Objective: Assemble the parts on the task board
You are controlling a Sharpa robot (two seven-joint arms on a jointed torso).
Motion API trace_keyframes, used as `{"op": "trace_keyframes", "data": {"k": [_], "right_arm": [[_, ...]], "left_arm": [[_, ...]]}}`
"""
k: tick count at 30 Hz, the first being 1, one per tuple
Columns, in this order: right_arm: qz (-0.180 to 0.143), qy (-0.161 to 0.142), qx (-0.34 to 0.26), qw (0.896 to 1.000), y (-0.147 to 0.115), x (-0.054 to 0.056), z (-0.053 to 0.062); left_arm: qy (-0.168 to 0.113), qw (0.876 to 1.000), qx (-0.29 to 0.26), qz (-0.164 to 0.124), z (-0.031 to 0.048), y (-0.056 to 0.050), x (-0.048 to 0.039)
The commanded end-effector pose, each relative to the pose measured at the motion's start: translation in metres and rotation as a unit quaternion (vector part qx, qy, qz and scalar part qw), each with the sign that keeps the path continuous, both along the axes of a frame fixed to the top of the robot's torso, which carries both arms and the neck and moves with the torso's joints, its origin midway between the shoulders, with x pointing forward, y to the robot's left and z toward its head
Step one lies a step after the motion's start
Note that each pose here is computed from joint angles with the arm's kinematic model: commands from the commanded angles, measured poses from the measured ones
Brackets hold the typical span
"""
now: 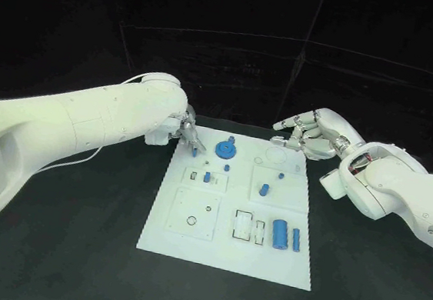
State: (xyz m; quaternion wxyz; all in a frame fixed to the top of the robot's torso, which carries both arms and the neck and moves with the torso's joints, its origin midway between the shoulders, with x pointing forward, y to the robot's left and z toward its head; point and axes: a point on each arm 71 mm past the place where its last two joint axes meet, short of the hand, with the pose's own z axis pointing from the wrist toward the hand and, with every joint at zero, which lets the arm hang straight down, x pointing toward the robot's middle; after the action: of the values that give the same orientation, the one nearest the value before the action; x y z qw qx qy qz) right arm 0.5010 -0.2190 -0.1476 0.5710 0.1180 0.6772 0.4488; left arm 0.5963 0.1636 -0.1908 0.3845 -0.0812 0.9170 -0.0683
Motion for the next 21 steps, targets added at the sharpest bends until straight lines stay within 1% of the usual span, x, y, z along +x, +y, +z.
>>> {"op": "trace_keyframes", "data": {"k": [1, 10, 21], "right_arm": [[0.006, -0.001, 0.002, 1.0, 0.0015, -0.0002, 0.0014], [0.006, -0.001, 0.002, 1.0, 0.002, -0.0003, 0.0013], [0.008, -0.001, 0.003, 1.0, 0.0027, -0.0005, 0.0014]], "left_arm": [[-0.002, 1.0, -0.001, -0.005, 0.0009, 0.0001, 0.0011], [0.002, 1.0, 0.001, -0.003, 0.0003, 0.0032, 0.0022], [0.01, 1.0, -0.001, -0.013, -0.0008, 0.0006, 0.0017]]}}
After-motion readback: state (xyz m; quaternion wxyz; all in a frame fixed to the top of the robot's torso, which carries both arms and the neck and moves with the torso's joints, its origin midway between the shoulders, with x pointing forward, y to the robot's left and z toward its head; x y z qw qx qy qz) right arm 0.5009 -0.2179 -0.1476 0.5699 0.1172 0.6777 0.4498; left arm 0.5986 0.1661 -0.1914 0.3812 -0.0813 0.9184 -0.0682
